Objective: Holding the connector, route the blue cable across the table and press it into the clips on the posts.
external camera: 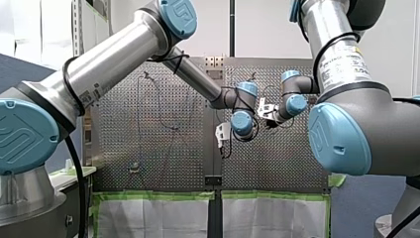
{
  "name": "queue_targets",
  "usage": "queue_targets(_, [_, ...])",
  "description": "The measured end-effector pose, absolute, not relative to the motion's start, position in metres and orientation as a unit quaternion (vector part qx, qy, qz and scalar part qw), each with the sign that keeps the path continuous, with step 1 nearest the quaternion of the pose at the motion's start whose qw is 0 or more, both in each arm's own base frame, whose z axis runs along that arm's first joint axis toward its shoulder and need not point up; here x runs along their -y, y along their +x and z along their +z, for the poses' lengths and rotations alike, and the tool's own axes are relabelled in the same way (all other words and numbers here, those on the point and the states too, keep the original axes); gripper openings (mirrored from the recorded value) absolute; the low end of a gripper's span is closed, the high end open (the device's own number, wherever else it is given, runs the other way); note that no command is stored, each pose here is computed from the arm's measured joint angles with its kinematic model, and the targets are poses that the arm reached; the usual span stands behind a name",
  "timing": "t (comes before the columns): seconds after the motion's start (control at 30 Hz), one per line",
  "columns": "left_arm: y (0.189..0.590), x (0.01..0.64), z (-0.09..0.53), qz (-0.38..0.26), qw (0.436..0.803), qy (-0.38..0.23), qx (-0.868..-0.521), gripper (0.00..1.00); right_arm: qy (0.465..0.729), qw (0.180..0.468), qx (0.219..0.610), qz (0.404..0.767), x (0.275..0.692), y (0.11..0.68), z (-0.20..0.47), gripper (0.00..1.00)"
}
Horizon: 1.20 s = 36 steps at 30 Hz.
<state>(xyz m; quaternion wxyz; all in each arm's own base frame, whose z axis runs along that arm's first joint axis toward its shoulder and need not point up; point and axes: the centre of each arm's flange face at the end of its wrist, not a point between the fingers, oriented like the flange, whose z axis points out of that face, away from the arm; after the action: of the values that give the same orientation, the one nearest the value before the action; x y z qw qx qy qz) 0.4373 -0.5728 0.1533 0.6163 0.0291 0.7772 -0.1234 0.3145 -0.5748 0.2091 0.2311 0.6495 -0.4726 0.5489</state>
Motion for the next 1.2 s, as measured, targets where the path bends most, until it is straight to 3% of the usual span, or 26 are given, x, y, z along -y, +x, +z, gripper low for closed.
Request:
queue_targets(0.27, [0.457,0.574,0.155,-0.104,0.628,0.002,-0.771,1.00,0.650,0.230,0.473,0.549,0.575,0.315,0.209,0.00])
queue_targets(0.6, [0.473,0.591,0.187,-0.129,0.657,-0.024,-0.743,1.00,0.650,0.229,0.471,0.550,0.575,0.315,0.209,0.00])
queue_targets(1.2, [0.519,0.587,0.168,-0.126,0.659,-0.045,-0.740,1.00,0.653,0.225,0.467,0.553,0.572,0.319,0.209,0.00])
